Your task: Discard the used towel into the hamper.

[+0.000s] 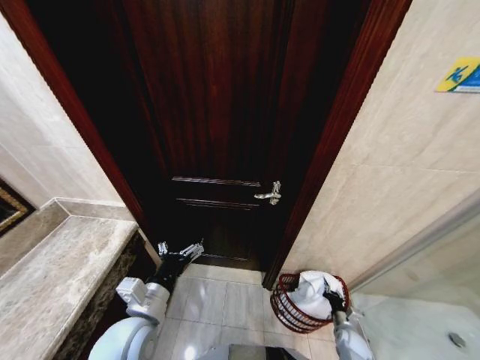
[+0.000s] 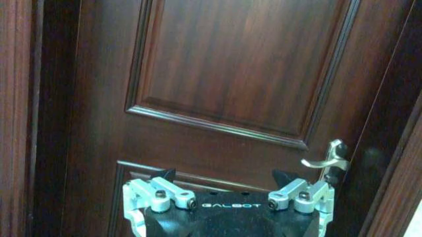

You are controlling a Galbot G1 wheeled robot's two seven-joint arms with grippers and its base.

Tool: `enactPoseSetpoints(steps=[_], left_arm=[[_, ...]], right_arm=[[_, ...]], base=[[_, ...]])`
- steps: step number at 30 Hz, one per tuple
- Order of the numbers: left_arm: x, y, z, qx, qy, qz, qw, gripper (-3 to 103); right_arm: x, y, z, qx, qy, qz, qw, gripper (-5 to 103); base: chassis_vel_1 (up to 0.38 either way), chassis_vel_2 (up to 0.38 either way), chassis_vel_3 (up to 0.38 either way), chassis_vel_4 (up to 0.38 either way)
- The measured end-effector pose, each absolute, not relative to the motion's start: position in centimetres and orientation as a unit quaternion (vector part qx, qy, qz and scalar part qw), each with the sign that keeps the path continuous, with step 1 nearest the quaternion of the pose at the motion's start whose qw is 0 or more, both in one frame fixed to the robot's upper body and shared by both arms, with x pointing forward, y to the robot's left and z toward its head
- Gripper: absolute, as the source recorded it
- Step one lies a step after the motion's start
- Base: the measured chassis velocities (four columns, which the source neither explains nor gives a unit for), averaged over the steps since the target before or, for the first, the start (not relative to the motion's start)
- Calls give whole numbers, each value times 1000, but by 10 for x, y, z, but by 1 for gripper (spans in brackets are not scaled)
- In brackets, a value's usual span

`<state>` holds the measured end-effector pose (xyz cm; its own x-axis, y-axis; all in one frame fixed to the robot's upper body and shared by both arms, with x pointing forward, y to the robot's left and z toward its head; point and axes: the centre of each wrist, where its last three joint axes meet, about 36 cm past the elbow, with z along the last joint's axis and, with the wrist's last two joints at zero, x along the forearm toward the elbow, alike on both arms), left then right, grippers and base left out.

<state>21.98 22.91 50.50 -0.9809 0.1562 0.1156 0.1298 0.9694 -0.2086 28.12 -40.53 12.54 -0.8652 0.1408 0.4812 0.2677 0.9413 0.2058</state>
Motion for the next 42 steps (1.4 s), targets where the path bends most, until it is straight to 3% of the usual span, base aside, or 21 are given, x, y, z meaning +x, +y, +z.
enactPoseSetpoints(steps=[10,22,31,39,40,42], left_arm=[[220,229,505,-72,-990,101,66,99],[220,229,505,-72,-990,101,66,99],[220,229,505,-72,-990,101,66,99],[220,229,505,-72,-990,101,66,99],[220,229,505,-72,-990,101,66,99],[220,229,505,-72,-990,101,66,99]], right_arm=[[305,-413,97,-120,-925,-193,305,5],[361,-393,80,-126,-882,-204,405,5],[384,-388,75,-111,-881,-187,421,5],[371,-381,67,-97,-874,-188,437,3],[369,-378,65,-94,-871,-188,444,14],[369,-376,64,-93,-870,-189,446,14]], base=[[0,0,0,0],[0,0,0,0],[0,0,0,0],[0,0,0,0],[0,0,0,0],[0,0,0,0]])
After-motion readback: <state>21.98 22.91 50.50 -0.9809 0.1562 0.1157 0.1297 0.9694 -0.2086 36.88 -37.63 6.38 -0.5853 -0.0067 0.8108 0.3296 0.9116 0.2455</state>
